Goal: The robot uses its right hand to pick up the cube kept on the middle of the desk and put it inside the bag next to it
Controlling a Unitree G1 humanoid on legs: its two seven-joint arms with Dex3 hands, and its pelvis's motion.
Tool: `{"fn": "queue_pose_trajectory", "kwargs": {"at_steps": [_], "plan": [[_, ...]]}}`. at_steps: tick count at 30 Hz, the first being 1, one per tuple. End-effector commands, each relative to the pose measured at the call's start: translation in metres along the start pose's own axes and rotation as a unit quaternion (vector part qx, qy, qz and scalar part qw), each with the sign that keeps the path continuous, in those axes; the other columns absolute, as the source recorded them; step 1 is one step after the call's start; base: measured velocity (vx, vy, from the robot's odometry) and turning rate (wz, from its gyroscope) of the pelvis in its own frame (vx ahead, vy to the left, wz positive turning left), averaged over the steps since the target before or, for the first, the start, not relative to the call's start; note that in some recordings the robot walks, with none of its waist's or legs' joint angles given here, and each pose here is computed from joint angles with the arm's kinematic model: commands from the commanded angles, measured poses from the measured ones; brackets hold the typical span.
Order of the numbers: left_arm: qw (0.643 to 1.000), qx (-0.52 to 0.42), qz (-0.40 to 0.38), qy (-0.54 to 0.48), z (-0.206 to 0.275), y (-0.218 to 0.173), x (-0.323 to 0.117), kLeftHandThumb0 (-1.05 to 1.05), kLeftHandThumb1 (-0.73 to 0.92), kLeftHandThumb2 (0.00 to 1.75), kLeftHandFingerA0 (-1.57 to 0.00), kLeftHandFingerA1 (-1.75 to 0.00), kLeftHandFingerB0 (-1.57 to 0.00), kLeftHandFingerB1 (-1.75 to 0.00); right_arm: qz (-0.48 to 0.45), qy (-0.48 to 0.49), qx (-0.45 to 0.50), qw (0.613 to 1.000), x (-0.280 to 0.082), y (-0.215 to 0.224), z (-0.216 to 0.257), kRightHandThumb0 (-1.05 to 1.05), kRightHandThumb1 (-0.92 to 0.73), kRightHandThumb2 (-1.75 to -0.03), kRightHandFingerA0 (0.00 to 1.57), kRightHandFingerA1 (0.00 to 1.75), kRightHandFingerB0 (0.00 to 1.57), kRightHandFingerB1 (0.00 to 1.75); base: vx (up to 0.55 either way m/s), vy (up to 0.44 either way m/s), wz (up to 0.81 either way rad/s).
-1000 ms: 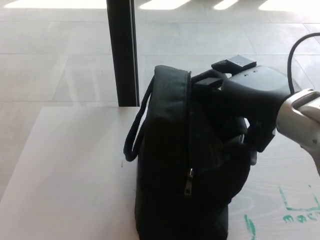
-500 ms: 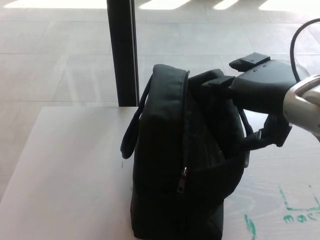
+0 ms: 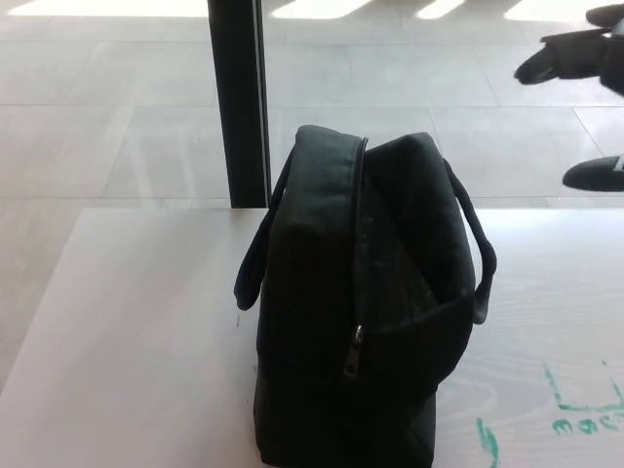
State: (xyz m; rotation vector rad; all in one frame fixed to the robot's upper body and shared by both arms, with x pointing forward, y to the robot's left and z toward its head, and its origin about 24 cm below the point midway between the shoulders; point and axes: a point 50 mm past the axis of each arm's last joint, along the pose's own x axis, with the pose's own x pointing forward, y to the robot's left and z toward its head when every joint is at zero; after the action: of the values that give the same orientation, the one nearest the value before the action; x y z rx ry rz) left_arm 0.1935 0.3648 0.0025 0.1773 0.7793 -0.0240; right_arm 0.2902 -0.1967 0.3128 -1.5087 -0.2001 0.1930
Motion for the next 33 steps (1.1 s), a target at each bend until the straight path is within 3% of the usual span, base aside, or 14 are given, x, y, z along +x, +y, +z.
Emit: {"fn": "queue_pose_trajectory", "kwargs": {"at_steps": [1,3,4,5,11,13,19,20,21,22,23,31,32,33], "plan": [[1.0,0.001,-0.025,0.019,-0.014,-0.004,-0.003,-0.6,0.4,0.86,-0.21,-0.57,-0.41,-0.6,-0.049,0.152,0.247,0.956,-0.069,0.028,-0.1,-0.55,-0.66,-0.6,0.21,0.36,0.27,0.31,0.0,0.0,0.0],[1.0,0.003,-0.024,0.02,-0.014,-0.005,-0.003,-0.59,0.4,0.87,-0.21,-0.57,-0.41,-0.6,-0.063,0.193,0.281,0.938,-0.084,0.045,-0.119,-0.55,-0.65,-0.6,0.21,0.36,0.28,0.3,0.0,0.0,0.0],[1.0,0.0,-0.02,0.02,-0.014,-0.005,-0.003,-0.65,0.52,0.58,-0.3,-0.56,-0.45,-0.46,-0.074,0.209,0.3,0.928,-0.09,0.055,-0.128,-0.57,-0.51,-0.78,0.16,0.47,0.2,0.41,0.0,0.0,0.0],[1.0,-0.008,-0.013,0.021,-0.014,-0.004,-0.003,-0.61,0.54,0.56,-0.31,-0.56,-0.45,-0.46,-0.093,0.245,0.329,0.907,-0.105,0.074,-0.144,-0.49,-0.64,-0.6,0.2,0.39,0.27,0.31,0.0,0.0,0.0],[1.0,-0.021,-0.009,0.019,-0.014,-0.004,-0.001,-0.58,0.53,0.55,-0.33,-0.58,-0.48,-0.48,-0.129,0.391,0.294,0.863,-0.151,0.134,-0.177,-0.54,-0.64,-0.6,0.28,0.47,0.33,0.31,0.0,0.0,0.0],[0.999,-0.025,-0.004,0.02,-0.014,-0.004,0.0,-0.59,0.52,0.56,-0.34,-0.58,-0.49,-0.48,-0.151,0.468,0.302,0.817,-0.19,0.179,-0.195,-0.49,-0.61,-0.59,0.3,0.51,0.36,0.35,0.0,0.0,0.0],[0.999,-0.035,0.002,0.022,-0.015,-0.005,0.002,-0.6,0.52,0.56,-0.35,-0.59,-0.47,-0.48,-0.172,0.56,0.334,0.739,-0.239,0.219,-0.21,-0.45,-0.62,-0.59,0.3,0.51,0.38,0.35,0.0,0.0,0.0],[0.999,-0.035,0.01,0.025,-0.015,-0.002,0.002,-0.61,0.39,0.83,-0.29,-0.59,-0.44,-0.59,-0.169,0.578,0.342,0.721,-0.252,0.227,-0.21,-0.44,-0.62,-0.59,0.34,0.49,0.37,0.35,0.0,0.0,0.0],[0.999,-0.036,0.012,0.025,-0.014,-0.001,0.001,-0.58,0.51,0.55,-0.35,-0.57,-0.47,-0.47,-0.174,0.584,0.339,0.716,-0.256,0.229,-0.211,-0.44,-0.62,-0.59,0.34,0.49,0.37,0.36,0.0,0.0,0.0],[0.999,-0.036,0.011,0.026,-0.014,-0.001,0.001,-0.58,0.51,0.55,-0.34,-0.58,-0.47,-0.47,-0.178,0.588,0.337,0.714,-0.259,0.231,-0.211,-0.43,-0.62,-0.58,0.36,0.49,0.36,0.36,0.0,0.0,0.0],[0.999,-0.037,0.009,0.027,-0.014,0.0,0.001,-0.56,0.38,0.83,-0.25,-0.58,-0.43,-0.6,-0.18,0.594,0.336,0.709,-0.263,0.232,-0.212,-0.42,-0.62,-0.58,0.38,0.48,0.36,0.36,0.0,0.0,0.0],[0.999,-0.016,0.011,0.037,-0.017,0.001,0.0,-0.65,0.42,0.84,-0.26,-0.57,-0.44,-0.58,-0.156,0.62,0.325,0.697,-0.278,0.249,-0.21,-0.45,-0.63,-0.58,0.42,0.5,0.37,0.36,0.0,0.0,0.0],[0.999,-0.018,0.011,0.037,-0.017,0.001,0.001,-0.62,0.52,0.56,-0.34,-0.55,-0.48,-0.47,-0.152,0.624,0.323,0.695,-0.279,0.251,-0.21,-0.47,-0.63,-0.58,0.38,0.5,0.38,0.35,0.0,0.0,0.0],[0.999,-0.022,0.012,0.036,-0.017,0.0,0.001,-0.59,0.39,0.85,-0.28,-0.58,-0.45,-0.6,-0.143,0.631,0.321,0.691,-0.281,0.254,-0.21,-0.49,-0.64,-0.59,0.36,0.48,0.37,0.34,0.0,0.0,0.0]]}}
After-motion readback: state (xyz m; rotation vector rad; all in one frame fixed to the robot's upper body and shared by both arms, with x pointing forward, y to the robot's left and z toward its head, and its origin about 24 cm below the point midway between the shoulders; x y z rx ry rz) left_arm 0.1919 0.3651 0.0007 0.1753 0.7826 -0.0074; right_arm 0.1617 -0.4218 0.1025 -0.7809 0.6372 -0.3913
